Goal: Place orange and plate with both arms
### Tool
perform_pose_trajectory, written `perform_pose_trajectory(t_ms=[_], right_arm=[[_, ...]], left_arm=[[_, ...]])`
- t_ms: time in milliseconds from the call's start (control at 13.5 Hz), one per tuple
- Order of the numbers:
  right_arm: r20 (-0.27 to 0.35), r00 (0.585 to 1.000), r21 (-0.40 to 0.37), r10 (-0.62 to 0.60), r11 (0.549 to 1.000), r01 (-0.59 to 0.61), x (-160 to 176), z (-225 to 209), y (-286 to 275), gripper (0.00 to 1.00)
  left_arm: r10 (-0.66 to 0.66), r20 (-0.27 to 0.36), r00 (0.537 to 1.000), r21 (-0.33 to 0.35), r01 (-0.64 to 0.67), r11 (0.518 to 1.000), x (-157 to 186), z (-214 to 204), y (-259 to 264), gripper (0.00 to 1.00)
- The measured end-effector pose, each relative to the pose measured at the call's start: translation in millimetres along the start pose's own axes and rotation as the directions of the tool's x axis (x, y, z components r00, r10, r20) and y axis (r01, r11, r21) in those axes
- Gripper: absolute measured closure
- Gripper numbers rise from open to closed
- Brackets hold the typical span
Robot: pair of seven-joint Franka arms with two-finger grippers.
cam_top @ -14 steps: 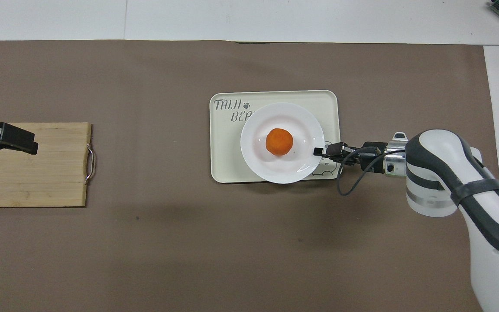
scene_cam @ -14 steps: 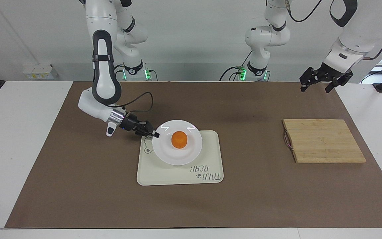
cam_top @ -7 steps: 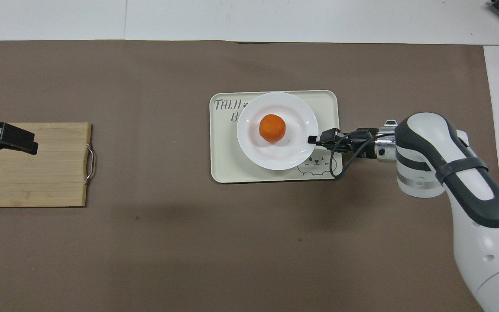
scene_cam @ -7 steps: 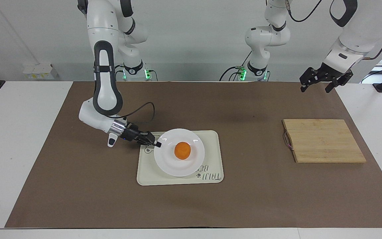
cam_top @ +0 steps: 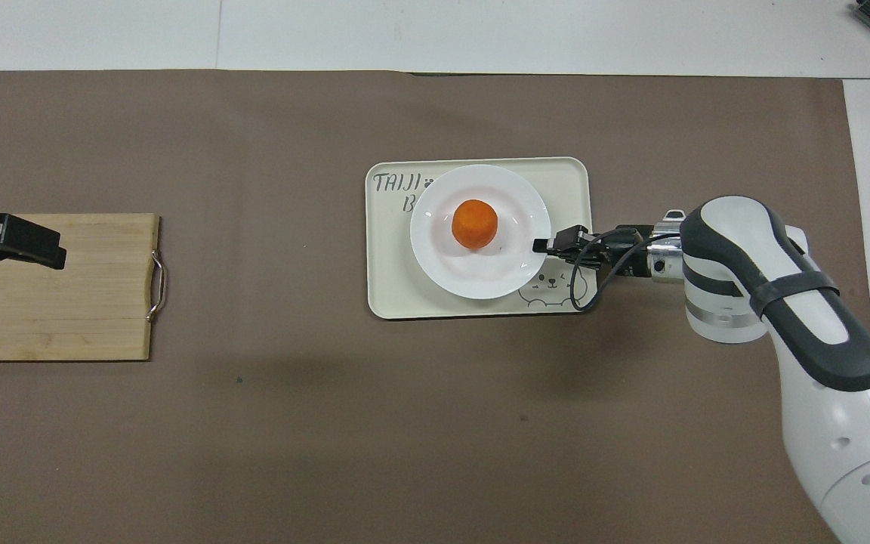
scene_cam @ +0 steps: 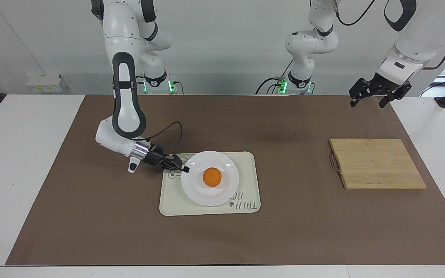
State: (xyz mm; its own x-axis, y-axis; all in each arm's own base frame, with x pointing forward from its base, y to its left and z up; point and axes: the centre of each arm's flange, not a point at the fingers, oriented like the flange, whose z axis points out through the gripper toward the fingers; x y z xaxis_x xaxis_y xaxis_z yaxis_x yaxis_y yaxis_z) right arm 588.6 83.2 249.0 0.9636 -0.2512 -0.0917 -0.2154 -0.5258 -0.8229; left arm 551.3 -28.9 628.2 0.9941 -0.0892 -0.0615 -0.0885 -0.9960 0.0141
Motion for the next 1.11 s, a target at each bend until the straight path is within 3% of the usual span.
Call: perform_pose_trajectory(t_ms=[222,593,667,889,1111], right_arm=[[0.004,1.000,-0.002,-0.003,1.000,0.003,-1.5,2.9,-1.5,0.66],[0.019,0.997,-0.057,-0.080,0.995,0.081,4.9,-9.5,-11.4,0.06],[0.018,0.995,-0.070,-0.097,0.993,0.098,7.0,-16.3,-13.9,0.00],[0.020,0.990,-0.114,-0.138,0.984,0.140,11.4,-33.5,-17.9,0.00],[0.062,0.981,-0.242,-0.182,0.951,0.192,20.6,-54.0,-34.4,0.00]], left_arm=[[0.000,0.000,1.000,0.000,0.000,1.000,0.0,0.0,0.0,0.00],[0.000,0.000,1.000,0.000,0.000,1.000,0.0,0.0,0.0,0.00],[0.000,0.000,1.000,0.000,0.000,1.000,0.0,0.0,0.0,0.00],[0.000,0.000,1.000,0.000,0.000,1.000,0.0,0.0,0.0,0.00],[0.000,0.000,1.000,0.000,0.000,1.000,0.0,0.0,0.0,0.00]])
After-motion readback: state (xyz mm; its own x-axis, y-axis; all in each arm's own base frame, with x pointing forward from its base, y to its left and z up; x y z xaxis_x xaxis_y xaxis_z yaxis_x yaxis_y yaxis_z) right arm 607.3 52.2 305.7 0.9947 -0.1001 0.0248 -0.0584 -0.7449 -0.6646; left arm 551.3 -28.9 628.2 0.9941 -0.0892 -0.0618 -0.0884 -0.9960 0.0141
